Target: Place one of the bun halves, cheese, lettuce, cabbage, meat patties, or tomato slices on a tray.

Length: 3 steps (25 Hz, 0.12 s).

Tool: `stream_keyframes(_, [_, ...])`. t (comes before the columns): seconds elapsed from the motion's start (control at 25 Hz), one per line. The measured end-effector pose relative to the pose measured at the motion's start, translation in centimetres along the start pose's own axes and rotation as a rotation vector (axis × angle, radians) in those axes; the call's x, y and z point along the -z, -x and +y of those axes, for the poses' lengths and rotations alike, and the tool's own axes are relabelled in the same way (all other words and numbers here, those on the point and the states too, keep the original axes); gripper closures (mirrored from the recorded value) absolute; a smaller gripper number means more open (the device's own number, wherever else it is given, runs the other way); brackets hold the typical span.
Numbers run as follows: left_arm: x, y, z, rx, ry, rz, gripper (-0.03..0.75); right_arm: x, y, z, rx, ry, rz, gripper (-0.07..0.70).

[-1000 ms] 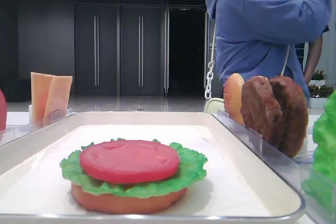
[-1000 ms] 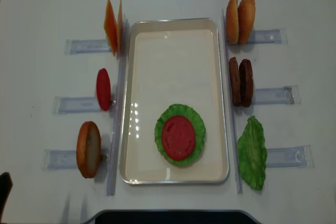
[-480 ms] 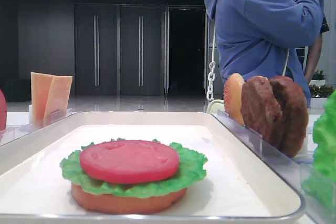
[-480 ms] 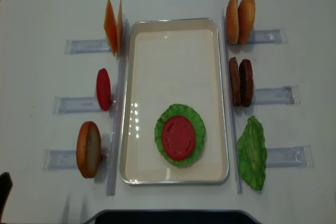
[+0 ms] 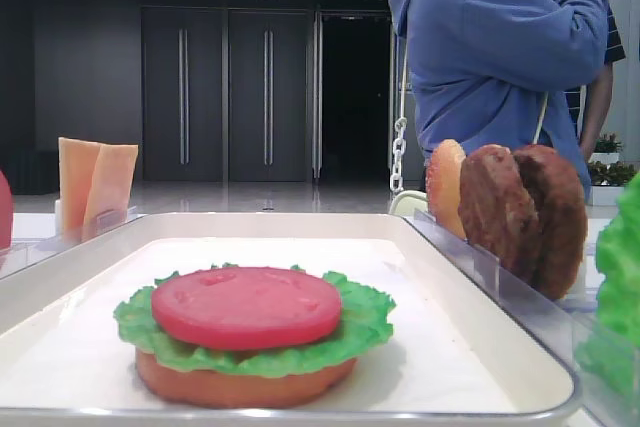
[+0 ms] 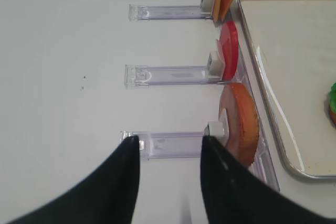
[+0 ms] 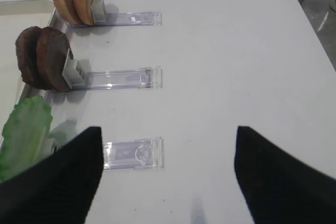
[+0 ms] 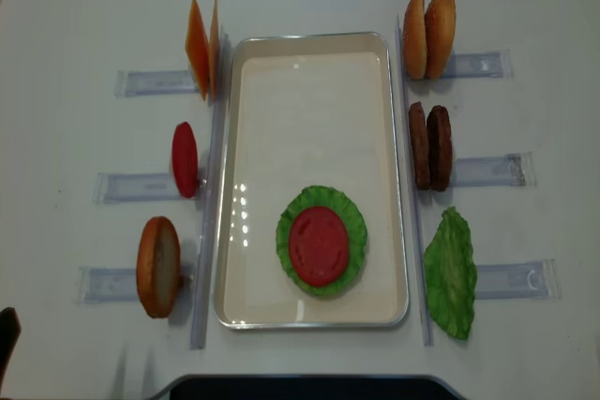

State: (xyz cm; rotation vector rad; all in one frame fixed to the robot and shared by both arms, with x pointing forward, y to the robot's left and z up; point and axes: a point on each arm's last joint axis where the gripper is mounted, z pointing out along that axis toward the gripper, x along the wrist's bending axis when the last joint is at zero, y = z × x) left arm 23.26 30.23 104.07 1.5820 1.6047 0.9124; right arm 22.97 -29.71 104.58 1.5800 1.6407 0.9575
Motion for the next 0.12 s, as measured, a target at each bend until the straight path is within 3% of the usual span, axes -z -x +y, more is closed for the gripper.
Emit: stream_keyframes(0.12, [0.00, 0.00, 0.00, 0.000, 0.000, 0.000, 0.428, 0.00, 0.00, 0.00, 0.000, 0.000, 0.000, 0.107])
